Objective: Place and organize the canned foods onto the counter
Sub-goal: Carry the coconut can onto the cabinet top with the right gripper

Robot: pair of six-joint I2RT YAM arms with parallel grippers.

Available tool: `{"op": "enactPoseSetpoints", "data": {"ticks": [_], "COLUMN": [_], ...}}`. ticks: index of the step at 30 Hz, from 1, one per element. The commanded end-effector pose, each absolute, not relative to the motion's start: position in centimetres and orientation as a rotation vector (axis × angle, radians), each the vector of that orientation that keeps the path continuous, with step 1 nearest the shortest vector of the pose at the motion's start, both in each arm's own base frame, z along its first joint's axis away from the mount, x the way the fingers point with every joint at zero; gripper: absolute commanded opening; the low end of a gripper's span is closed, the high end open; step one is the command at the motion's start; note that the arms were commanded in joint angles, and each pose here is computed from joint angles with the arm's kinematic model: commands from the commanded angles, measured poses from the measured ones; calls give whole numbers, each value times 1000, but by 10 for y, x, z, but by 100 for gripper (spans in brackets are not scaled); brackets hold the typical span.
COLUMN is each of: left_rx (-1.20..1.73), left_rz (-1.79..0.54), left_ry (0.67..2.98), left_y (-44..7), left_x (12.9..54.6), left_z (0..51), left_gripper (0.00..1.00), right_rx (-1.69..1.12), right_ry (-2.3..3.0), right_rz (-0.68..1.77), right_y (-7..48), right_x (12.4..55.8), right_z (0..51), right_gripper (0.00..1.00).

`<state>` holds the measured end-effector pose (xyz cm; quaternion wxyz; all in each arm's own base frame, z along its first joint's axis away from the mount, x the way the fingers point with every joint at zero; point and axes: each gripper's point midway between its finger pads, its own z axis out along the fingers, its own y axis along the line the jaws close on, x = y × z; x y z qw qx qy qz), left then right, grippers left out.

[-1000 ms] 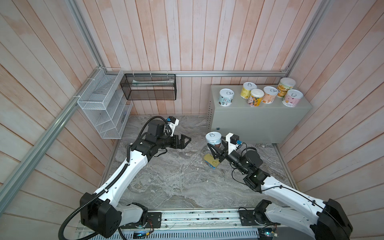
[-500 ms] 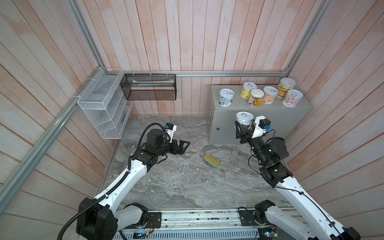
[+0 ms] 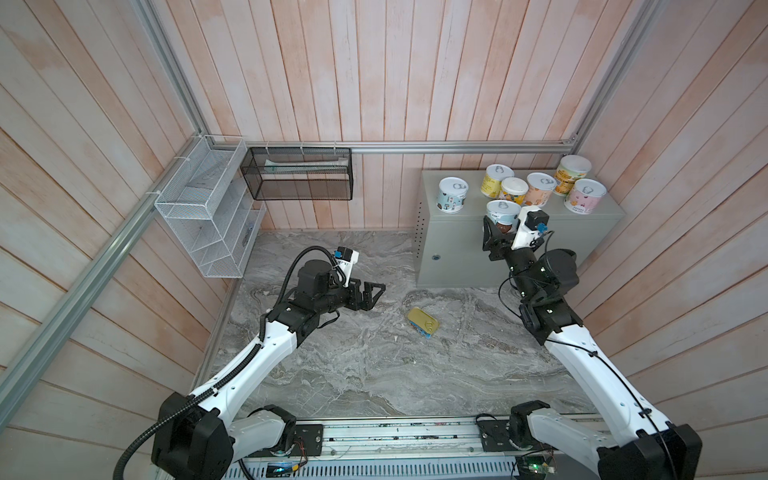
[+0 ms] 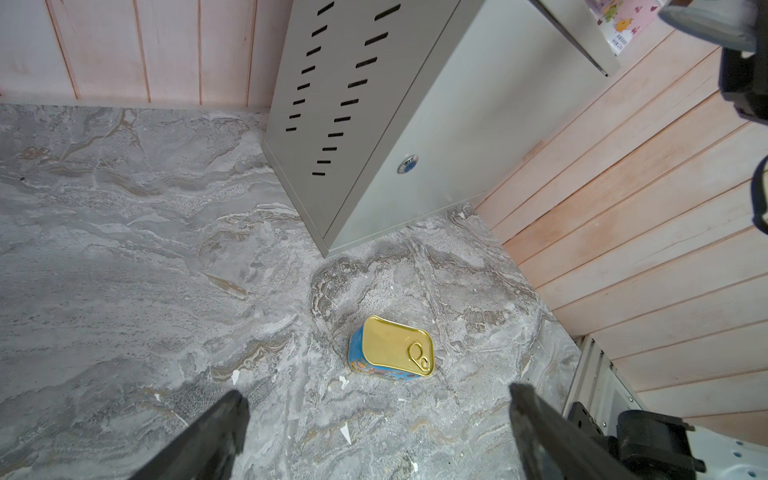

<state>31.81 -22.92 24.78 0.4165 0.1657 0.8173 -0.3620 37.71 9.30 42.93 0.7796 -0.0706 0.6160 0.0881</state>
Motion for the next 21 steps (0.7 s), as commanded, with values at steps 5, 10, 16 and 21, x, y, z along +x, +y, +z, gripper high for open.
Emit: {"op": "enactPoseSetpoints", "data": {"ticks": [5,10,16,21], "left_rx": [417,414,414,418], "left_rz": [-901,-898,-893,-896], "left_ry": [2049,2060,2063,2069], "left_y": [-232,-232,-233,-235], "left_x": [319,318,318,318], "left_z": [244,241,242,241], "left_gripper": [100,100,100,100], "right_rx": [-161,-165,-153,-131], "right_ry": [1122,1125,1133,1152], "right_rz": [191,189,169,147], "right_y": [87,87,79,69], "right_x": [380,396,414,429], "right_z": [488,481,474,465], "right_gripper": [65,66,66,66]}}
